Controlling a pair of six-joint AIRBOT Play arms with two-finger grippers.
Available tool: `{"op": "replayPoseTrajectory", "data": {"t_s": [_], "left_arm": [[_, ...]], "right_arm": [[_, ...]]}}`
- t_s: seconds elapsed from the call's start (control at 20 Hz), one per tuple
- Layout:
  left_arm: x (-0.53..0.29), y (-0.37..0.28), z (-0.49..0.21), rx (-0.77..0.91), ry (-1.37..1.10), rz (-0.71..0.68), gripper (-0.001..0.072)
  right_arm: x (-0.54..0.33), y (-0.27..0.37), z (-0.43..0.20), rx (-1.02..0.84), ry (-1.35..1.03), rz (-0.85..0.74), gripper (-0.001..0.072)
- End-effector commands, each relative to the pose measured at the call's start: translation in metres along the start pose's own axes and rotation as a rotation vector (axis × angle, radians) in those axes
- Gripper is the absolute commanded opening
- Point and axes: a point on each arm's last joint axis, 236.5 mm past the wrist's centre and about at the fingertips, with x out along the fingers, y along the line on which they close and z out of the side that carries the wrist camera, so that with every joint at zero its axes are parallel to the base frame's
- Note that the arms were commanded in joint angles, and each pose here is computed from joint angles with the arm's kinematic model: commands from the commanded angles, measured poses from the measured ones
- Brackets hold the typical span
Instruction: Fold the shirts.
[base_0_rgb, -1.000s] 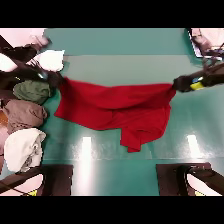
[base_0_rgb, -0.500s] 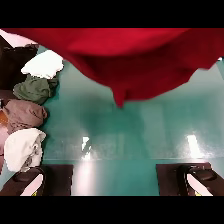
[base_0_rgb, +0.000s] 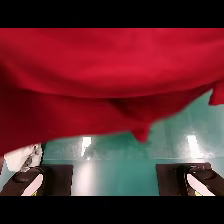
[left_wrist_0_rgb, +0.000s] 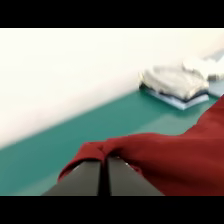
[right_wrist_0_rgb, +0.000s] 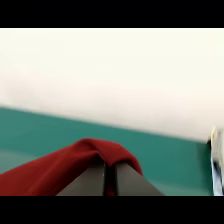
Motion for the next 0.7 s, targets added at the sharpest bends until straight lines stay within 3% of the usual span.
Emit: {"op": "replayPoseTrajectory", "data": {"t_s": [0.0,0.2,0.35,0.45,0.5,0.55,0.6,0.65], "left_arm": [[0.067,0.027,-0.115,-0.205,0.294,-0.053,0.0027],[0.133,0.059,-0.319,-0.508,0.661,-0.025,0.0028],[0.160,0.081,-0.432,-0.614,0.794,0.056,0.0028],[0.177,0.095,-0.471,-0.654,0.840,0.092,0.0028],[0.186,0.103,-0.483,-0.661,0.845,0.109,0.0111],[0.195,0.111,-0.488,-0.674,0.843,0.124,0.0444],[0.202,0.118,-0.487,-0.703,0.843,0.134,0.0578],[0.206,0.127,-0.482,-0.715,0.839,0.136,0.0579]], "right_arm": [[0.078,-0.008,-0.090,0.011,0.343,-0.012,0.0020],[0.168,-0.013,-0.254,0.026,0.858,0.001,0.0020],[0.223,-0.017,-0.342,0.020,1.010,0.012,0.0022],[0.254,-0.016,-0.383,0.039,1.035,0.016,0.0023],[0.266,-0.013,-0.397,0.064,1.034,0.021,0.0024],[0.276,-0.012,-0.405,0.081,1.029,0.020,0.0025],[0.283,-0.011,-0.409,0.087,1.029,0.025,0.0065],[0.286,-0.012,-0.408,0.107,1.031,0.030,0.0270]]}}
